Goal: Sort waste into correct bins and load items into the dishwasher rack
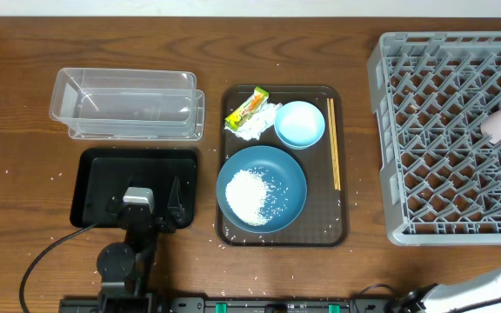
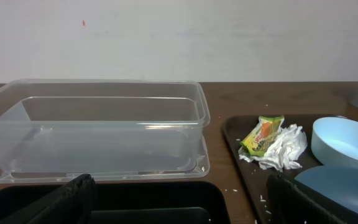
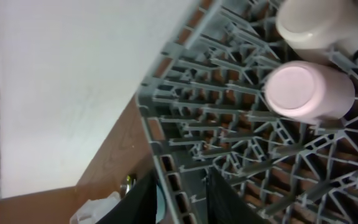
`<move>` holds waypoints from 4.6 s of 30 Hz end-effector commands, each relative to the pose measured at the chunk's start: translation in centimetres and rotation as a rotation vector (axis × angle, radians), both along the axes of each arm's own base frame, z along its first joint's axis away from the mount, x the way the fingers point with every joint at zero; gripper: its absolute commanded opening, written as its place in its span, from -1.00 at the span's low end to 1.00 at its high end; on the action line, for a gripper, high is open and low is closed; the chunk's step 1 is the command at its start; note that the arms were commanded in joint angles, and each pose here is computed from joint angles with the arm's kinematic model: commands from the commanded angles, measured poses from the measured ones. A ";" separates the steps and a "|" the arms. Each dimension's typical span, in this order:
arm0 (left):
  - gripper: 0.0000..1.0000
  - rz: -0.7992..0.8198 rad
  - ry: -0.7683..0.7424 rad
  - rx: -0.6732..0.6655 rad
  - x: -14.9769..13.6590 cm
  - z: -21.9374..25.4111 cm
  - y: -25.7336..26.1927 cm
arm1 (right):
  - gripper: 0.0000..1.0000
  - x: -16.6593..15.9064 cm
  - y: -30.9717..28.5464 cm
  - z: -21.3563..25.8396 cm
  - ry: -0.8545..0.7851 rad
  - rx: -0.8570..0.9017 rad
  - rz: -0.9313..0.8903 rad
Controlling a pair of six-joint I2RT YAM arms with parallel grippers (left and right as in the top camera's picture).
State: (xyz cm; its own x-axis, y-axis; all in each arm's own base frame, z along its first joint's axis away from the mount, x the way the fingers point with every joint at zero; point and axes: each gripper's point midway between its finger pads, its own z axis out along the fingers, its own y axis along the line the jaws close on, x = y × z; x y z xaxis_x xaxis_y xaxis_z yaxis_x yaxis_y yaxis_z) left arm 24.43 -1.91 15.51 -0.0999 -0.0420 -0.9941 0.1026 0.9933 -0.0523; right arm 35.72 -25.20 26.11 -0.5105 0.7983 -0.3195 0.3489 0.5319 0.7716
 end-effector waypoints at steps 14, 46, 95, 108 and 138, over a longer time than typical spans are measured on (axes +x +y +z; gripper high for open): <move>0.81 -0.017 0.041 0.005 -0.1 -1.4 -0.3 | 0.98 -2.2 27.1 8.8 -0.117 -0.381 0.679; 0.82 -0.017 0.041 0.005 -0.1 -1.4 -0.3 | -0.11 7.2 51.8 -21.5 0.416 -0.705 0.784; 0.81 -0.017 0.041 0.005 -0.1 -1.4 -0.3 | -0.97 1.5 16.5 3.3 0.104 -0.279 0.490; 0.81 -0.017 0.041 0.005 -0.1 -1.4 -0.3 | -0.98 2.5 14.8 2.5 -0.672 0.017 0.594; 0.82 -0.017 0.041 0.005 -0.1 -1.4 -0.3 | -0.98 9.5 14.6 -9.3 -0.440 0.264 0.555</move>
State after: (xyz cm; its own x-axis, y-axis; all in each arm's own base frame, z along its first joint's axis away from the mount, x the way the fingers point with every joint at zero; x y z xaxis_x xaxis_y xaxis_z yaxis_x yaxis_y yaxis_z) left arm 24.43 -1.90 15.51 -0.0998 -0.0420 -0.9941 0.1023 0.9934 -0.0523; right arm 44.74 -11.92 18.16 -0.6825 0.5306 -0.5027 -0.3435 0.3743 0.8613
